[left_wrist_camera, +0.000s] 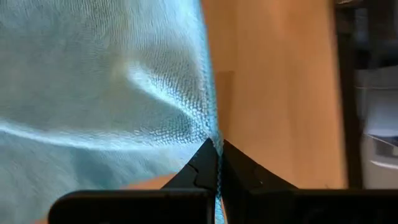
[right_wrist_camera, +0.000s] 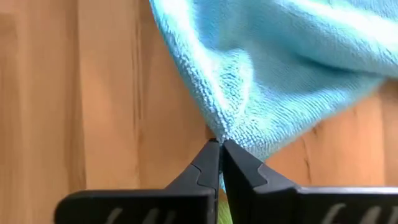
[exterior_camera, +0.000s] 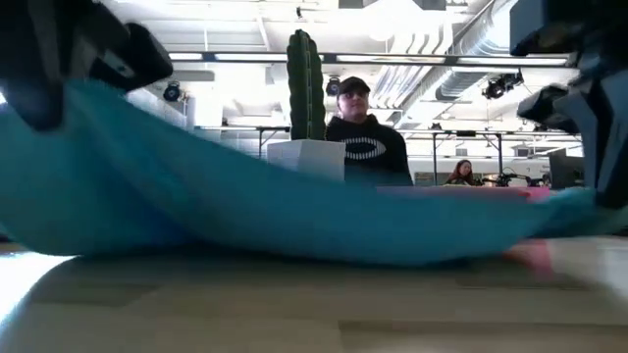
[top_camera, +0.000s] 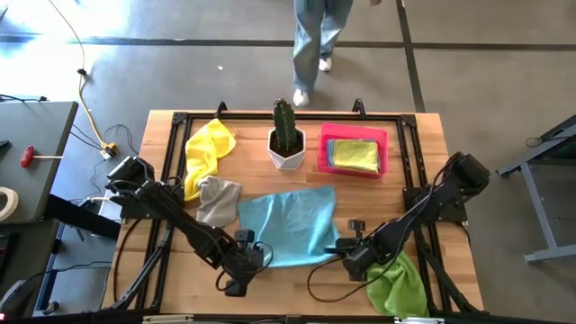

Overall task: Fold microfiber towels
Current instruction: Put the blue towel into the pink laundry bin

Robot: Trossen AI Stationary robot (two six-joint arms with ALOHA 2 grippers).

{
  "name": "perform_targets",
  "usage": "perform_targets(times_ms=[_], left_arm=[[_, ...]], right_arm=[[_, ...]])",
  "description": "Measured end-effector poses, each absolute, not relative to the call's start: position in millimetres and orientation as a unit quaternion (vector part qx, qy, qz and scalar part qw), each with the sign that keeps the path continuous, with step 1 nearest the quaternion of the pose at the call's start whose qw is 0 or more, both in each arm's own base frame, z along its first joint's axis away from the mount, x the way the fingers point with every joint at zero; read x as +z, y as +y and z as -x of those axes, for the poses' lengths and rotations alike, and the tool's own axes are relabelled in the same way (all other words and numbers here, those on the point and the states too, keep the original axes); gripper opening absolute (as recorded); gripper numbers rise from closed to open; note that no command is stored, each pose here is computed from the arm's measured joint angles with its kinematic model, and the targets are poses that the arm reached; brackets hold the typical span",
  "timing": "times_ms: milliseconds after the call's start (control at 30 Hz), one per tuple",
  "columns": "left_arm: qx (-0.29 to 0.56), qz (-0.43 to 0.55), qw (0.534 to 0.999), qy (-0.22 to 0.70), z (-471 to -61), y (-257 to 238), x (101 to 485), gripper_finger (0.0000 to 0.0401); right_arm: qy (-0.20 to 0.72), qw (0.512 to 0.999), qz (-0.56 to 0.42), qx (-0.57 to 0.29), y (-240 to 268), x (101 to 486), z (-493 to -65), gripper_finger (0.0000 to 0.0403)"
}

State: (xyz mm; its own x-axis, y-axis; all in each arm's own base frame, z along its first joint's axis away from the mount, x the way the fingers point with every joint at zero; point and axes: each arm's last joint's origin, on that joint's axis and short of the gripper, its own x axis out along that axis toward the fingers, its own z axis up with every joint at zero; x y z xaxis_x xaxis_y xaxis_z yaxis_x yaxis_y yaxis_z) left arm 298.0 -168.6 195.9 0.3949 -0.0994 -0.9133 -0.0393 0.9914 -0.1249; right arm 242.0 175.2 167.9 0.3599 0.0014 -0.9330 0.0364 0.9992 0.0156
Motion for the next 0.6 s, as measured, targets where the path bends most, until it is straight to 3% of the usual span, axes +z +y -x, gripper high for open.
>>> perform_targets(times_ms=[167,433,600], left_arm=[[-0.002,0.03,0.824,0.566,-299,-168,219,0.0],[0.122,-0.088,0.786,0.6,-288,-148,251,0.0],[0.172,-0.129,0.776,0.593,-289,-135,278,0.0]], right_arm=[[0.576,0.817,-0.003,-0.017,170,201,-244,0.0002],[0.589,0.79,0.125,-0.118,146,254,-245,0.0002],[0.581,0.78,0.157,-0.171,129,291,-249,0.0002]])
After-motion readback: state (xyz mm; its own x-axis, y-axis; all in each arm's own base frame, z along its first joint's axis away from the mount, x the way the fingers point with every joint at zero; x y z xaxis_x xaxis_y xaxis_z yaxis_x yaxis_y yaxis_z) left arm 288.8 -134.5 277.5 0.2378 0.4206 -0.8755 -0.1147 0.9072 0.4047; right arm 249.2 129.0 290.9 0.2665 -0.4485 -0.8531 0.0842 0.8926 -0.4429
